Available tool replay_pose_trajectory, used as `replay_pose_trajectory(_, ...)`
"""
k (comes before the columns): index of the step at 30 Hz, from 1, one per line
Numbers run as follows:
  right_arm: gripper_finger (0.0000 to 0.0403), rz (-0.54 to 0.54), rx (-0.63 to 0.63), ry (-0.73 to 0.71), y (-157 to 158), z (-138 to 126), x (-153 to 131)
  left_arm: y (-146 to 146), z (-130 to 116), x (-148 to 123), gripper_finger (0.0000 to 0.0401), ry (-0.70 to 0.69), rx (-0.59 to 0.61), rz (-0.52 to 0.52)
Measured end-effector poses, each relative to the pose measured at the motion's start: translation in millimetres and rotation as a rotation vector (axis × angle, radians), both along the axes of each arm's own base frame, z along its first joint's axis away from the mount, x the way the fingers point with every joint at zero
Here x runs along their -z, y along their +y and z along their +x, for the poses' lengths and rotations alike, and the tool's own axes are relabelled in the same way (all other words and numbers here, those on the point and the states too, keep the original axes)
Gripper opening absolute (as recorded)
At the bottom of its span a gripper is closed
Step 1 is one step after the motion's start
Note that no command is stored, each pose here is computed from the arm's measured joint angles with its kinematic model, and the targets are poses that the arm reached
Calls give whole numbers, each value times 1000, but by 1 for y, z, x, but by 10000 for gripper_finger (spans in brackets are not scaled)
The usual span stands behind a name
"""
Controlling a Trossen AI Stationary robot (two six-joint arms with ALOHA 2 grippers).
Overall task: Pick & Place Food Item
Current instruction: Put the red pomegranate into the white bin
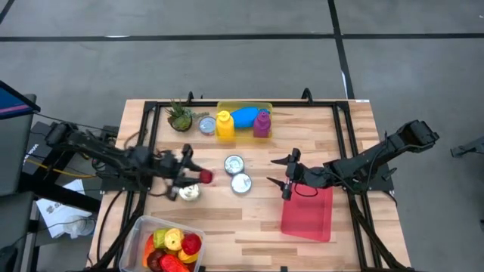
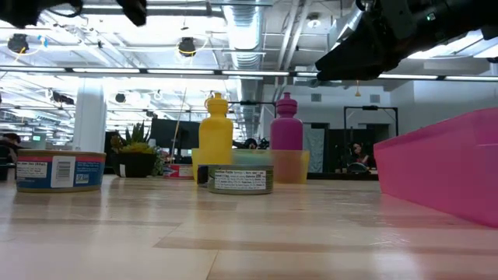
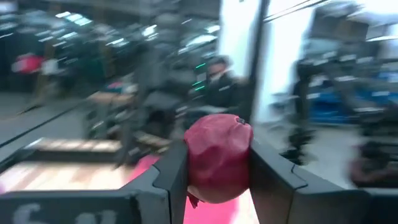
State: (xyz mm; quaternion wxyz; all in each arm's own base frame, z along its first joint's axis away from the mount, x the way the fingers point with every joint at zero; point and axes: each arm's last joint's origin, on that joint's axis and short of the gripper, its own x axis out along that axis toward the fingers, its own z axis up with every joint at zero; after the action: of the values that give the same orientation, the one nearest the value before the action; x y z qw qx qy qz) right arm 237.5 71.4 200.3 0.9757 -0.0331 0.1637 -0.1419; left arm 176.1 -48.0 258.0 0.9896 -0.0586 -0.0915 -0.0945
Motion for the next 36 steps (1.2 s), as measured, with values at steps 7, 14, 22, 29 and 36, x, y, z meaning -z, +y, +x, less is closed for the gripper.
replay_pose_trajectory(7, 291, 0, 16, 0, -4, 1, 0, -4, -37, -3, 123, -26, 393, -1)
replay_pose_trajectory(14, 291, 25, 34, -10, -6, 2, 0, -21, -48, 12, 123, 153, 673, 30)
replay_pose_trajectory(22, 291, 61, 45, -51, -7, 3, -3, -41, -58, 31, 122, 351, 828, 66)
replay_pose_trajectory(29, 291, 81, 43, -105, -6, 5, -8, -53, -71, 43, 122, 509, 928, 77)
replay_pose_trajectory(36, 291, 89, 40, -122, -6, 5, -10, -60, -79, 51, 122, 604, 923, 102)
